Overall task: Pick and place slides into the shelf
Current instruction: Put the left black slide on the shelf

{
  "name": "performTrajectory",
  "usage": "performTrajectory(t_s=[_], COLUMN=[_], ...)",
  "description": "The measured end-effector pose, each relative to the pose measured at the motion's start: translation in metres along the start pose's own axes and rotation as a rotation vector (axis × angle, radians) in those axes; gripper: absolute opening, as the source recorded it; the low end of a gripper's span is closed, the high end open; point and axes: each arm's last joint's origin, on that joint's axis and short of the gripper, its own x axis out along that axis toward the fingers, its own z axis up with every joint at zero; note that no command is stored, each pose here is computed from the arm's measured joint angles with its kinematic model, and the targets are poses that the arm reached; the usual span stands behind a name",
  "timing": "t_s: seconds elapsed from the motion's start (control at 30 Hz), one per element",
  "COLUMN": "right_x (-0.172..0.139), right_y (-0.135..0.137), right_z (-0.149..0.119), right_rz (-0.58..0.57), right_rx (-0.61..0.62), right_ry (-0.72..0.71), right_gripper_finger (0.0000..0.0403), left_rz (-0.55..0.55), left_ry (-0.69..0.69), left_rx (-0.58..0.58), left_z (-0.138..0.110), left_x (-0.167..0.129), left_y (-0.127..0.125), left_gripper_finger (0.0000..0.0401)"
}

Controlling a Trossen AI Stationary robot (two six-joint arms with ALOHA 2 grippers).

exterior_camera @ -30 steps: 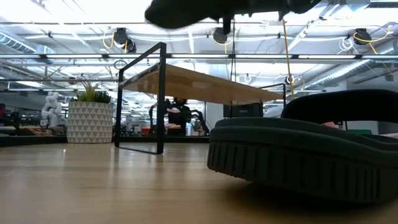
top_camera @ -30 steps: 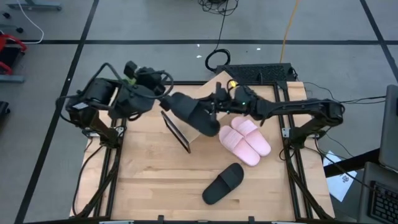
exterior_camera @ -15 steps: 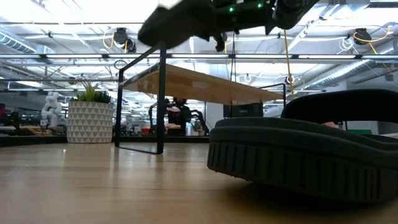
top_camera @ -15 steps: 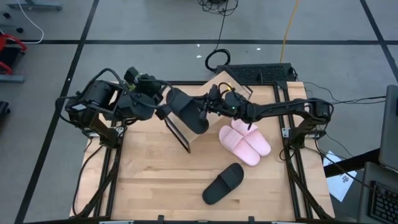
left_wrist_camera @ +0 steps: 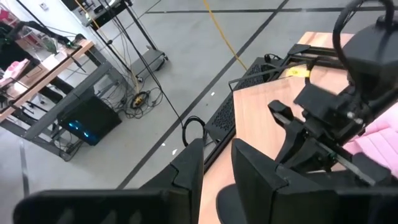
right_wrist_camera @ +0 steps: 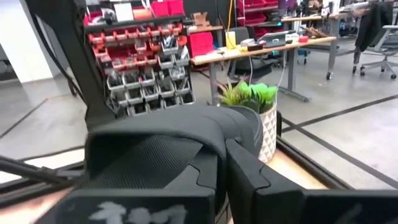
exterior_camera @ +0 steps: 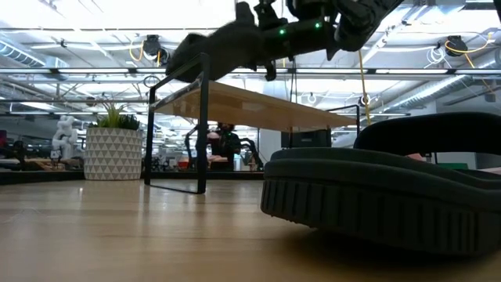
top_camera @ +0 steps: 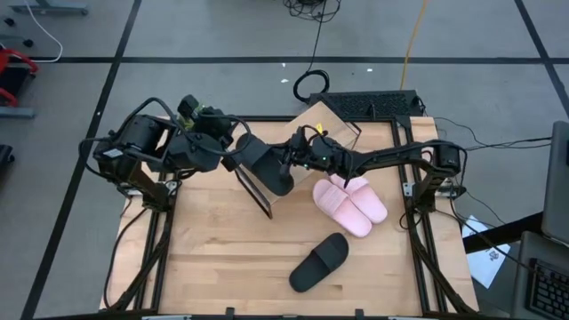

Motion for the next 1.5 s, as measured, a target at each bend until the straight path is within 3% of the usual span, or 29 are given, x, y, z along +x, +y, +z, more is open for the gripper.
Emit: performTrajectory(t_s=[0.5, 1.17, 1.5], right_x=[0.002, 0.003, 0.012], right_y=[-0.001, -0.006, -0.003], right_z=[-0.006, -0.007, -0.026], right_rz=[0.005, 0.016, 0.023], right_rx=[-0.088, -0.089, -0.081], right_ry=[0.026, 0.035, 0.040], right_gripper_finger=[0.0005, 0.0005, 0.0004], left_rz=[0.001, 0.000, -0.001], left_ry=[0.000, 0.000, 0.001], left_rx=[0.003, 0.029, 0.031], left_z=[0.000, 0.000, 0.000], left_x=[0.000, 0.000, 0.000], left_y=[0.000, 0.000, 0.000], left_gripper_finger=[0.0088, 0.0088, 0.0088])
